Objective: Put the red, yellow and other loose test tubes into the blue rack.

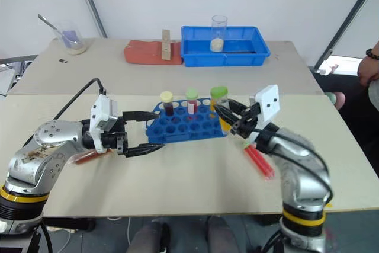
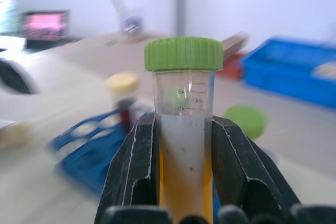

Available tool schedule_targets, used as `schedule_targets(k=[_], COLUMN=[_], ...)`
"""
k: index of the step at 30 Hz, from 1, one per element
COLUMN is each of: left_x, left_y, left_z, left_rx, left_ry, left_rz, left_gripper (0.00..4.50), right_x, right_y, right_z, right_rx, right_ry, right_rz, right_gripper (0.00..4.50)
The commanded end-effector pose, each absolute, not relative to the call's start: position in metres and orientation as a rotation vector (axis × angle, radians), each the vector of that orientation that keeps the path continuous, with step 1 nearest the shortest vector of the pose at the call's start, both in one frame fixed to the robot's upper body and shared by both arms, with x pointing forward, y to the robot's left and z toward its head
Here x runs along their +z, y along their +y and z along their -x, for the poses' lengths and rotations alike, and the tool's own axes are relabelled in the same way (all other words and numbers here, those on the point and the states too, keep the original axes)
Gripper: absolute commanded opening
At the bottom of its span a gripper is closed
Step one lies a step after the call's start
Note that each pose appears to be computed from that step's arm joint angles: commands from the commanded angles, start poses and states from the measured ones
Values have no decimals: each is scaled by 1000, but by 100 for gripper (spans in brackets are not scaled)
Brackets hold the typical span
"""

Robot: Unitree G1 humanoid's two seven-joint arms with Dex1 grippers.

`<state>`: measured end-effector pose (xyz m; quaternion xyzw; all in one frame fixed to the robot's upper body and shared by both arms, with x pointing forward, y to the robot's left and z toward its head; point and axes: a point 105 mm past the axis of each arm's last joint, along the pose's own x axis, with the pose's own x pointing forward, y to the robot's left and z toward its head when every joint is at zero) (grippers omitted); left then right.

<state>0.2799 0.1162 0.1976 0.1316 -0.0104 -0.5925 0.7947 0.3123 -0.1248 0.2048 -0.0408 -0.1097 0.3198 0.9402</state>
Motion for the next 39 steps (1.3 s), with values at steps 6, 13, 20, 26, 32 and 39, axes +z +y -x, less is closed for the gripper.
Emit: schedule_targets(k=[6, 13, 20, 26, 32, 39], left_x=[209, 204, 202, 205, 210, 214], left_y=[110, 106, 106, 105, 103, 101], left_z=[-276, -271, -270, -271, -273, -275], left_rx=[-1344, -1385, -1381, -1373, -1366, -1358], left_ry=[-60, -53, -49, -53, -49, -53], left_rz=[-261, -253, -262, -265, -251, -248], left_gripper=[450, 450, 450, 450, 450, 450], right_x=[195, 180, 176, 169, 163, 160], right_y=[-112, -114, -100, -94, -97, -104], right_z=[-331, -343, -348, -348, -348, -346], right_rx=[495, 425, 444, 440, 400, 345], right_ry=[-415, -428, -440, -437, -433, -434], right_rz=[162, 147, 137, 121, 85, 90], right_gripper=[99, 99, 99, 99, 99, 99])
